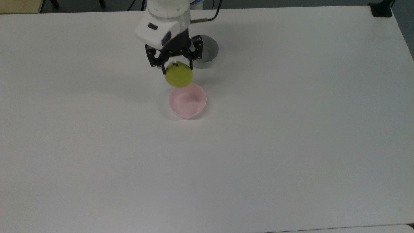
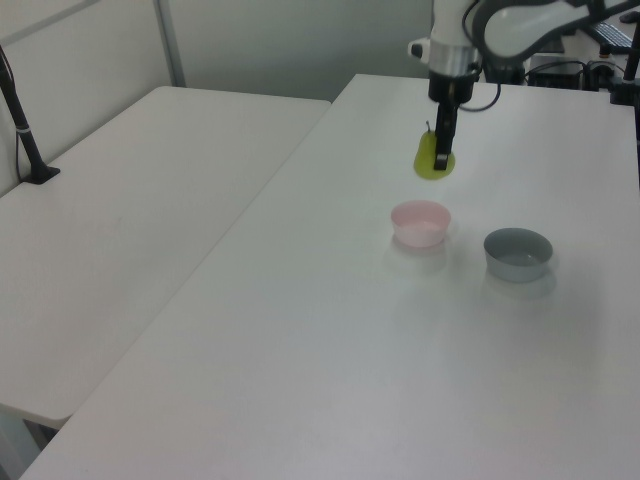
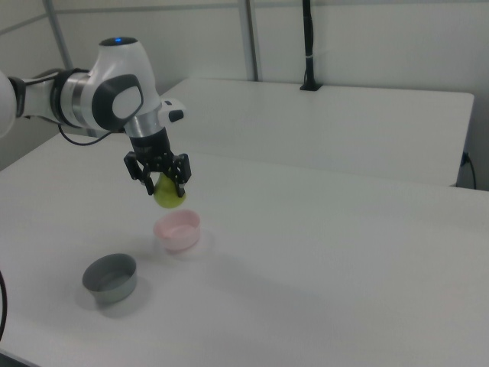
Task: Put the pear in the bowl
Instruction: 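Carry the held pear over the pink bowl, then lower the pear into the pink bowl and open the gripper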
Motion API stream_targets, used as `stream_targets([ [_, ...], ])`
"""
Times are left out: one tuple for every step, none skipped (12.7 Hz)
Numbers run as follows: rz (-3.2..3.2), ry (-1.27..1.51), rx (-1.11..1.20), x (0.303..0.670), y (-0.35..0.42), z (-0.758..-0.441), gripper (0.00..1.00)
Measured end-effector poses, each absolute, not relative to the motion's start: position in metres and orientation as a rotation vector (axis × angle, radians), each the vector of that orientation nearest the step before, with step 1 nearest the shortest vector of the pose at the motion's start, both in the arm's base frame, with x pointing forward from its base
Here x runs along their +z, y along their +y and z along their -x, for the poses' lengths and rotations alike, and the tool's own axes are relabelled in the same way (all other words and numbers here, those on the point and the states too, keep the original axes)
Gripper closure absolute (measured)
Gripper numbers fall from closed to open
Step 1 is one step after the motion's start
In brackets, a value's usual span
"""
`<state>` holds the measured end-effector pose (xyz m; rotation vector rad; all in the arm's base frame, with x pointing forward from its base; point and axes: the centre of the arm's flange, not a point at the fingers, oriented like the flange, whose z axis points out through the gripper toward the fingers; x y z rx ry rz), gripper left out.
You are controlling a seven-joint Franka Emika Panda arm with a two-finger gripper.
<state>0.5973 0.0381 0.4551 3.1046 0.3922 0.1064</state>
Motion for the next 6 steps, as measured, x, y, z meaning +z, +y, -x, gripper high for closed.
stream_targets([
  [-3.102,0.401,0.12,0.441,0.046,-0.602,0.24],
  [-3.101,0.395,0.137,0.428,0.051,-0.606,0.24],
  [-3.1,0.395,0.15,0.416,0.058,-0.609,0.24],
  [-3.1,0.39,0.159,0.405,0.065,-0.612,0.24],
  [-3.099,0.389,0.16,0.396,0.07,-0.614,0.24],
  [-3.099,0.39,0.157,0.388,0.072,-0.616,0.24],
])
